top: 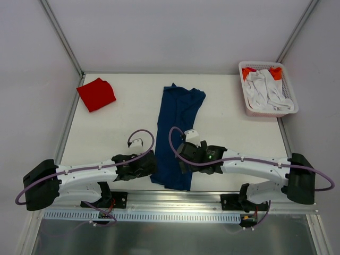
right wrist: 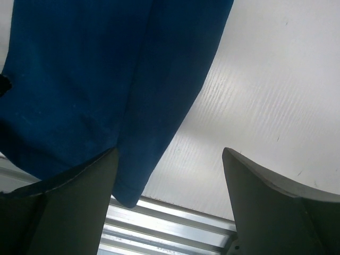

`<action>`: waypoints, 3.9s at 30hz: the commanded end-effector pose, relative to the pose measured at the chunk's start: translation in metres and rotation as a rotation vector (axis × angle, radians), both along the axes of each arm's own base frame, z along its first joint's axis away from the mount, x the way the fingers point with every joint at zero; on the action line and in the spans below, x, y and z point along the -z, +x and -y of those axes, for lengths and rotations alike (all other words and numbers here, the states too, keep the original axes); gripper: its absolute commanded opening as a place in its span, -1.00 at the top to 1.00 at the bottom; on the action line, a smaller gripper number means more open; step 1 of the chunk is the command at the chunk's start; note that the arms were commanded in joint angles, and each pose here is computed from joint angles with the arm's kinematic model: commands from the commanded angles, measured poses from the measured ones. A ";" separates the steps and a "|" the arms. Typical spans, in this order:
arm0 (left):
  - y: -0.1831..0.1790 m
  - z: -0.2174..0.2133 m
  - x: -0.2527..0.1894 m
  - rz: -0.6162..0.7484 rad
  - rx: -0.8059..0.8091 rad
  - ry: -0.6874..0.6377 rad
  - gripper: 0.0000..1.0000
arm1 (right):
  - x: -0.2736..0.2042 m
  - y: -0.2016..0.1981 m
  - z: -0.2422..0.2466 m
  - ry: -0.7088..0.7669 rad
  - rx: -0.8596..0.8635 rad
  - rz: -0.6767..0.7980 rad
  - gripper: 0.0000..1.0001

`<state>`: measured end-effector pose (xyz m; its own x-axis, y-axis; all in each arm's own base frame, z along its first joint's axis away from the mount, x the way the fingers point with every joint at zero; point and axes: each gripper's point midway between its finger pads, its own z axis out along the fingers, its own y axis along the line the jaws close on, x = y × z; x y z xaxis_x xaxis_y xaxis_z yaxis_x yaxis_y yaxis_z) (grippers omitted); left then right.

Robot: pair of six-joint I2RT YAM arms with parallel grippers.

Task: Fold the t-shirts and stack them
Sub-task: Rotate the tshirt 90 degrees, then grab the bottom of the folded rectangular tshirt with both arms

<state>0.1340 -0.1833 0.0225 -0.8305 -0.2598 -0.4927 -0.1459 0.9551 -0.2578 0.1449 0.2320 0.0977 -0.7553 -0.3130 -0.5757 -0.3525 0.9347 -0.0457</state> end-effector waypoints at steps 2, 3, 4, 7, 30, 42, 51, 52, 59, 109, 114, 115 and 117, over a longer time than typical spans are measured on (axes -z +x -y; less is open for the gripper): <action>-0.001 -0.001 0.012 -0.007 -0.050 -0.045 -0.68 | -0.002 -0.013 0.006 0.007 0.086 0.091 -0.66; 0.001 0.003 0.011 0.003 -0.052 -0.073 -0.68 | -0.002 -0.015 0.004 0.038 0.087 0.101 -0.66; 0.000 0.002 0.014 0.002 -0.053 -0.074 -0.68 | -0.011 -0.015 -0.007 0.146 0.109 0.114 -0.66; 0.002 0.004 0.011 0.016 -0.043 -0.082 -0.68 | -0.002 -0.021 -0.017 0.310 0.122 0.100 -0.65; 0.014 -0.002 0.020 0.065 -0.044 -0.154 -0.68 | 0.039 -0.022 0.002 0.612 0.188 -0.041 -0.71; 0.007 0.002 0.035 0.028 -0.035 -0.183 -0.65 | 0.080 -0.025 -0.001 0.622 0.210 -0.117 -0.70; -0.001 0.000 0.043 0.001 -0.039 -0.195 -0.57 | 0.082 -0.022 -0.021 0.608 0.173 -0.138 -0.61; -0.002 0.000 0.044 -0.001 -0.038 -0.195 -0.56 | 0.085 -0.023 -0.021 0.600 0.174 -0.143 -0.58; -0.010 0.002 0.046 -0.017 -0.030 -0.203 -0.32 | 0.087 -0.024 -0.026 0.602 0.165 -0.155 -0.46; 0.006 0.050 -0.045 0.161 0.081 -0.198 1.00 | 0.009 -0.004 -0.018 0.573 0.090 0.000 1.00; 0.033 0.054 -0.075 0.225 0.086 -0.193 1.00 | -0.004 0.009 -0.024 0.568 0.080 0.020 0.99; 0.037 0.054 -0.076 0.231 0.084 -0.184 1.00 | -0.006 0.013 -0.024 0.563 0.078 0.024 0.99; 0.049 0.054 -0.085 0.249 0.082 -0.172 1.00 | -0.011 0.022 -0.024 0.557 0.075 0.034 0.99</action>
